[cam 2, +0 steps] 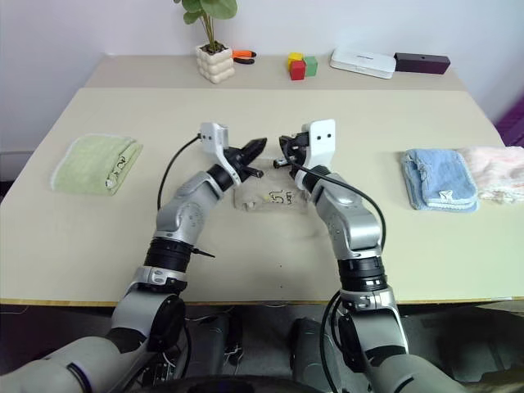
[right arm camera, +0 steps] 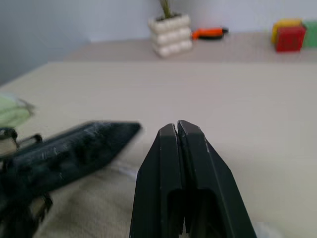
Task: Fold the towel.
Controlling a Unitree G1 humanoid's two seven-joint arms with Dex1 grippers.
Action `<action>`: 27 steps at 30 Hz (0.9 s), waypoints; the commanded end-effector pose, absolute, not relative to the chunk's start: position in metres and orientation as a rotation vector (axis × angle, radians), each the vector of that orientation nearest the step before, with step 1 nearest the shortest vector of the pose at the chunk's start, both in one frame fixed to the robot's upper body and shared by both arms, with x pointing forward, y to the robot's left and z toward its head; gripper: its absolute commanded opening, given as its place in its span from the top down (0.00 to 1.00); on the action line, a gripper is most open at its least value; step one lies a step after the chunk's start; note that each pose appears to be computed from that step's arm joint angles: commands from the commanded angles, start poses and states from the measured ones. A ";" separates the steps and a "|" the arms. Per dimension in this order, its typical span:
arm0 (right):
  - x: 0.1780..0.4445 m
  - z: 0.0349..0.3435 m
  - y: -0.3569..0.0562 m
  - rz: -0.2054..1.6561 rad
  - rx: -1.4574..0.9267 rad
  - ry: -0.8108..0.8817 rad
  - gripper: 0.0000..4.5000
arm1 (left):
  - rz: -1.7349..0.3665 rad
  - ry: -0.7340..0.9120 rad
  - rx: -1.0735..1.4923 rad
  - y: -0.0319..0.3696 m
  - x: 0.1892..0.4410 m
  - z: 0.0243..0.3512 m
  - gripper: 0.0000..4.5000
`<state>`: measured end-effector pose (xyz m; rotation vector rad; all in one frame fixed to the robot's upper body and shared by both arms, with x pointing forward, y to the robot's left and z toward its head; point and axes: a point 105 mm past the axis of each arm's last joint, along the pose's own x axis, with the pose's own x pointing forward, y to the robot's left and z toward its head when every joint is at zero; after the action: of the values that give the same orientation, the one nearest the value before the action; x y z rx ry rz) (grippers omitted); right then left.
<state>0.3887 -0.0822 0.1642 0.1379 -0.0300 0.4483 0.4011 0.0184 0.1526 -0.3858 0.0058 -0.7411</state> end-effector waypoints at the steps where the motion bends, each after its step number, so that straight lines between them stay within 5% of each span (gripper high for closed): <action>1: 0.381 0.143 -0.072 0.463 0.025 -0.006 0.99 | -0.755 0.042 -0.319 0.011 0.400 0.143 0.99; 7: 0.386 0.103 -0.104 0.339 -0.019 0.088 0.99 | -0.710 0.174 -0.248 0.027 0.403 0.103 0.99; 12: 0.385 0.087 -0.126 0.272 -0.057 0.121 0.99 | -0.688 0.170 -0.245 0.039 0.405 0.100 0.99; 23: 0.390 0.110 -0.137 0.277 -0.028 0.070 0.99 | -0.748 0.086 -0.251 0.054 0.398 0.123 0.99; 27: 0.393 0.151 -0.148 0.326 0.094 -0.006 0.72 | -0.812 -0.027 -0.234 0.057 0.390 0.158 0.70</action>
<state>0.3921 -0.1367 0.1157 0.0743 0.0928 0.3211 0.3918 0.0552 0.1296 -0.2467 0.0687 -0.7893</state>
